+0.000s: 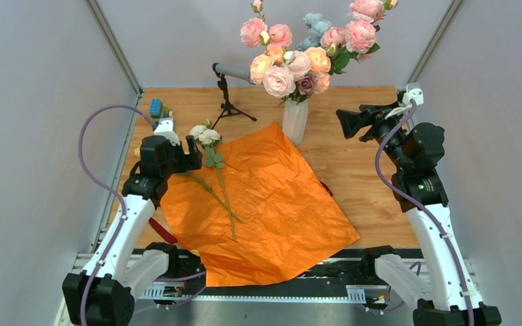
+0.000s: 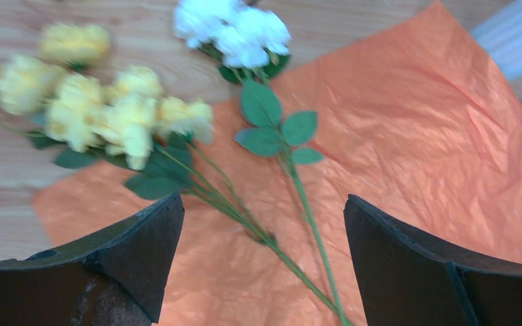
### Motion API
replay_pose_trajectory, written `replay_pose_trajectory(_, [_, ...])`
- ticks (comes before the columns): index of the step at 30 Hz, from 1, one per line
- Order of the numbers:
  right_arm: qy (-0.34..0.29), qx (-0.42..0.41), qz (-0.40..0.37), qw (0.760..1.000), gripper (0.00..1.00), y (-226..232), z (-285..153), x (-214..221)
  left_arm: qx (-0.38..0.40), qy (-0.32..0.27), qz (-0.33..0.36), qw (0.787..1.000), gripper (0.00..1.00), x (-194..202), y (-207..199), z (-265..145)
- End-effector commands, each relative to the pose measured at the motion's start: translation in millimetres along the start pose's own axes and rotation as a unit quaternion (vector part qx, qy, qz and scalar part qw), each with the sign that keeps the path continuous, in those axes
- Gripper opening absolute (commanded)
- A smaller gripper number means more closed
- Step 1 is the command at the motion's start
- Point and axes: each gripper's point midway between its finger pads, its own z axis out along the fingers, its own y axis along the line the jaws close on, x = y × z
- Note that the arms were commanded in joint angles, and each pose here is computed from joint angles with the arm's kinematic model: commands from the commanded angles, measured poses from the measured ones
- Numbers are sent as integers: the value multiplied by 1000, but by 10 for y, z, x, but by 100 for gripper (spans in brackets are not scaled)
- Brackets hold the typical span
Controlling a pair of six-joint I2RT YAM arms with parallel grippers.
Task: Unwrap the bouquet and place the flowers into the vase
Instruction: Pick up the fake flower from the wrapping paper.
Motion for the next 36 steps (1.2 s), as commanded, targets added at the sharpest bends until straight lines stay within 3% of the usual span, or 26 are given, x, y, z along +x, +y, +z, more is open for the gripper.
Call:
replay_pose_trajectory(1, [54, -32, 47, 997, 75, 163, -156, 294, 40, 9, -50, 998, 94, 211, -346, 128])
replay_pose_trajectory(8, [106, -49, 92, 989, 74, 207, -219, 710, 71, 74, -80, 992, 92, 796, -699, 363])
replay_pose_trajectory(14, [133, -56, 117, 983, 73, 215, -243, 949, 62, 101, -89, 989, 85, 1093, -737, 475])
replay_pose_trajectory(25, [156, -61, 140, 976, 73, 226, -274, 1164, 48, 138, -94, 985, 63, 1379, -708, 626])
replay_pose_trajectory(36, [166, -60, 147, 973, 73, 218, -303, 1267, 43, 158, -97, 982, 49, 1537, -710, 766])
